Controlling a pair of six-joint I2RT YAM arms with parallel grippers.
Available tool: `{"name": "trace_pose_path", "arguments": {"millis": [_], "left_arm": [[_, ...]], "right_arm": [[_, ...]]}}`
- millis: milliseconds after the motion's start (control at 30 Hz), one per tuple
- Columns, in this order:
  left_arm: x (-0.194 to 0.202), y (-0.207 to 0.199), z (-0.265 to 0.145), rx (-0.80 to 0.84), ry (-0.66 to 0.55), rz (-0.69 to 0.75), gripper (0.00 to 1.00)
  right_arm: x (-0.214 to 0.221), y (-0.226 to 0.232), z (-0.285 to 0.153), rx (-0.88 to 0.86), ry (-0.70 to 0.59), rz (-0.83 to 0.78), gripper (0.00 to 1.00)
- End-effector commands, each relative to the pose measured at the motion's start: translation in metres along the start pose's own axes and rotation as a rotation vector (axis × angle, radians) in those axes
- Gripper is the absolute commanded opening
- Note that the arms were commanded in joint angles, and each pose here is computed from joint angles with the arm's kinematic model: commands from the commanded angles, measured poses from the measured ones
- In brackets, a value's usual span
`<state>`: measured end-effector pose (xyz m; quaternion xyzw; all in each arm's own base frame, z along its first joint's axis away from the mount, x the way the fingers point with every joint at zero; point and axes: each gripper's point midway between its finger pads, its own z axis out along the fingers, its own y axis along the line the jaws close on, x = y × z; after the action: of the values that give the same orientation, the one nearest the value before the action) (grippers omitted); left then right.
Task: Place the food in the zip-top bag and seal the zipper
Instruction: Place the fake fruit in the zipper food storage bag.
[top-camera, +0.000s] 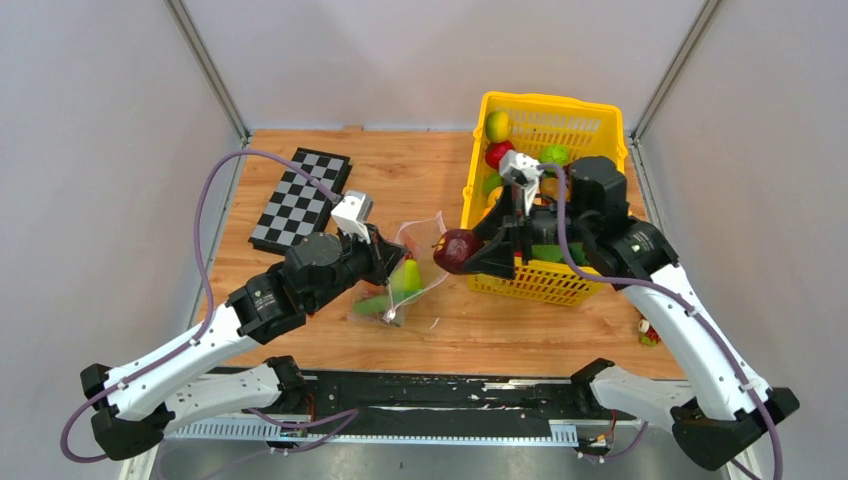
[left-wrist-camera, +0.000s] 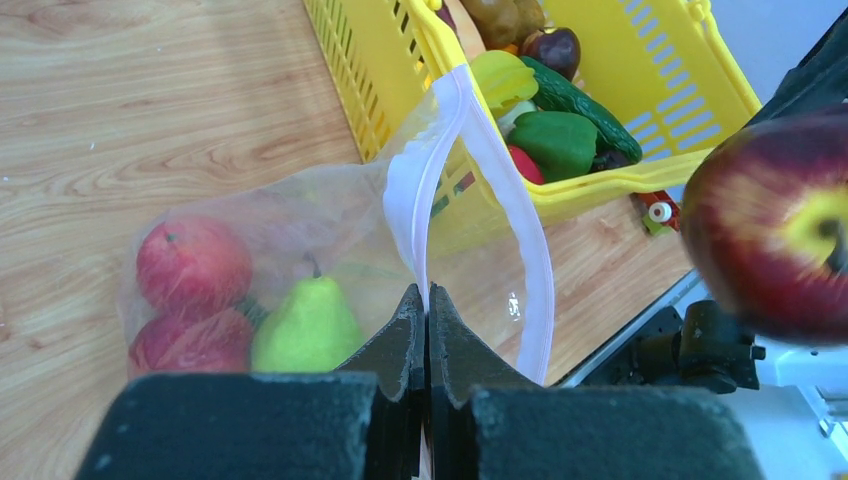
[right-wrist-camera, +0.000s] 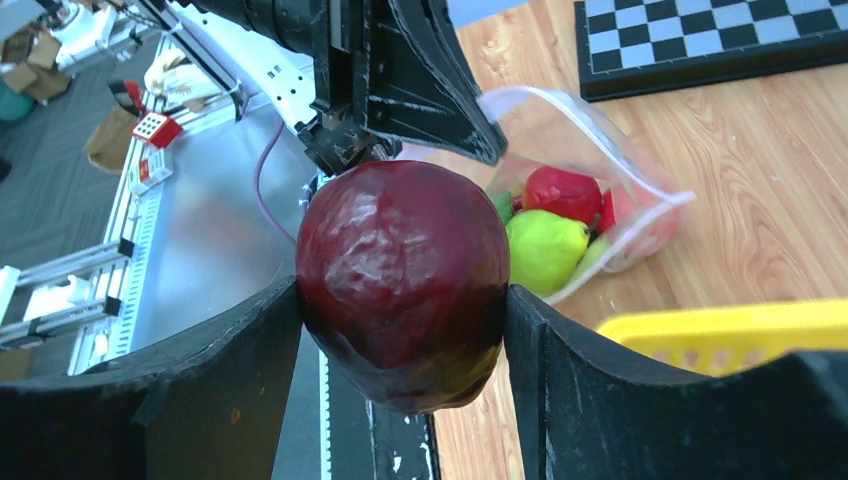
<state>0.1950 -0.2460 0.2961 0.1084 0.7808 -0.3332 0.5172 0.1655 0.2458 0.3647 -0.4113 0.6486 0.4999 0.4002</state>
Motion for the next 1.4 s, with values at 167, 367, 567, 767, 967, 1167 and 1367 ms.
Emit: {"name": "trace_pose_path", "arguments": {"millis": [167, 367, 567, 767, 967, 1167, 1367], "left_arm": [[-0.019, -0.013, -0.007, 0.059, -0.065, -0.029, 0.00], [-0.024, -0.012, -0.012, 0.058, -0.077, -0.026, 0.00], [-0.025, -0.013, -0.012, 0.060, -0.077, -0.018, 0.00], [-0.026, -0.014, -0.011, 0.056, -0.074, -0.018, 0.00], [-0.028, -0.010, -0.010, 0.033, -0.085, -0.021, 0.00], [-0.031, -0.006, -0.011, 0.008, -0.094, -0.021, 0.00], [-0.031, -0.006, -0.013, 0.011, -0.098, -0.031, 0.00]], "right_arm": [[0.000, -0.023, 0.054, 0.091, 0.119, -0.101, 0.40], [0.022, -0.047, 0.077, 0.191, 0.241, -0.110, 0.41], [0.030, -0.062, 0.085, 0.264, 0.311, -0.101, 0.42], [0.030, -0.071, 0.086, 0.343, 0.332, -0.146, 0.50], [0.027, -0.068, 0.086, 0.328, 0.326, -0.161, 0.56], [0.022, -0.058, 0.090, 0.270, 0.283, -0.176, 0.57], [0.019, -0.055, 0.096, 0.244, 0.266, -0.164, 0.59]]}}
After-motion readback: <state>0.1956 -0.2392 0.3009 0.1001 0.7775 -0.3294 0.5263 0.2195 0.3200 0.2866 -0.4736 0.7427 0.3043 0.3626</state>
